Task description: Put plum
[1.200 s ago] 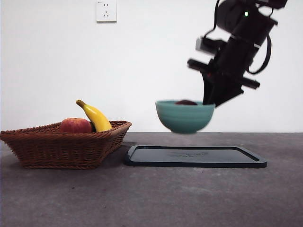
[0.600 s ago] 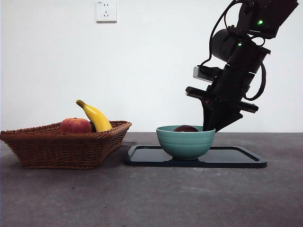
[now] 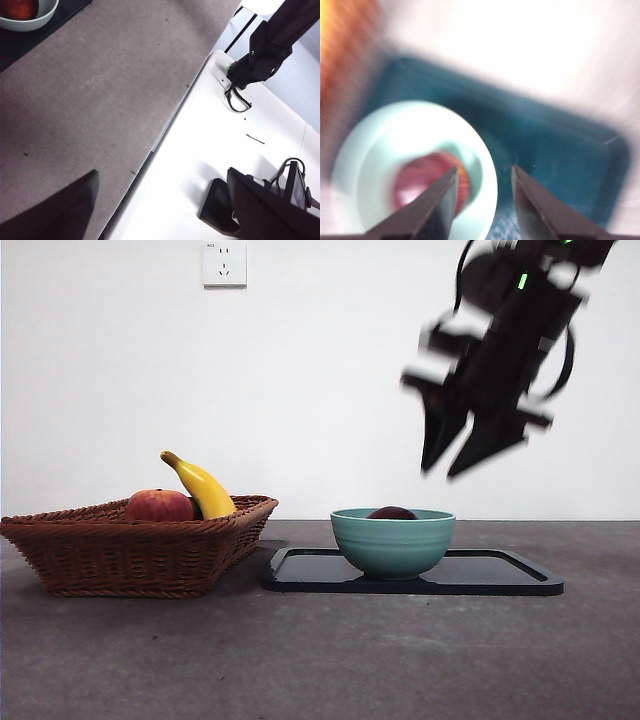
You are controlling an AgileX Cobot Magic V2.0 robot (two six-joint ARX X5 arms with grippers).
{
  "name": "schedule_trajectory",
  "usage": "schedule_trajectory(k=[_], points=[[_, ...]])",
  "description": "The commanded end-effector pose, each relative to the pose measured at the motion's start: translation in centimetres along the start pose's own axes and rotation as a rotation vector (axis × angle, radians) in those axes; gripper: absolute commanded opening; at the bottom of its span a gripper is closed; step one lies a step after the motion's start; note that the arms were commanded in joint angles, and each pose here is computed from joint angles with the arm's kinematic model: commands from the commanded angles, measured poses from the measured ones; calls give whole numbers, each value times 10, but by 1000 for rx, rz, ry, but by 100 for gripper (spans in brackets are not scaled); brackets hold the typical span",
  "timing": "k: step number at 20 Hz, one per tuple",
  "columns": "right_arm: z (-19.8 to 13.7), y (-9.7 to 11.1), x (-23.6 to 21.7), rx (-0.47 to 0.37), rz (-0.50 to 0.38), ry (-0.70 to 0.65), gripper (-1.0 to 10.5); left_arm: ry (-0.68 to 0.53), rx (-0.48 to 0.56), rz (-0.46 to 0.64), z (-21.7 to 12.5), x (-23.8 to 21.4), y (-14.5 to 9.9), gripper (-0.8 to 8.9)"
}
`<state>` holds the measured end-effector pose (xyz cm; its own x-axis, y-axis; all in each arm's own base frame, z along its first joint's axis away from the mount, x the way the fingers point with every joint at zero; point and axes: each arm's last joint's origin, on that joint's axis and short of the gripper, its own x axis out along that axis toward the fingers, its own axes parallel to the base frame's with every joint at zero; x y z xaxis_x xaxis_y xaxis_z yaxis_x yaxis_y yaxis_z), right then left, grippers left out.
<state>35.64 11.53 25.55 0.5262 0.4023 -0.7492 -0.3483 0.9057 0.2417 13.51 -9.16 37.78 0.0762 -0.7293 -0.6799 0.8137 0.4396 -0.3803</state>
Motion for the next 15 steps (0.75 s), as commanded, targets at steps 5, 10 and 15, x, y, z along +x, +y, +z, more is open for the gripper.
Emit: schedule_trajectory(k=[5, 10, 15], points=[[0, 35, -128, -88, 118, -168, 172, -82, 69, 12, 12, -3, -1, 401], [-31, 46, -186, -133, 120, -141, 172, -98, 82, 16, 14, -3, 0, 401], [-61, 56, -215, -169, 139, -98, 172, -99, 82, 16, 14, -3, 0, 401]])
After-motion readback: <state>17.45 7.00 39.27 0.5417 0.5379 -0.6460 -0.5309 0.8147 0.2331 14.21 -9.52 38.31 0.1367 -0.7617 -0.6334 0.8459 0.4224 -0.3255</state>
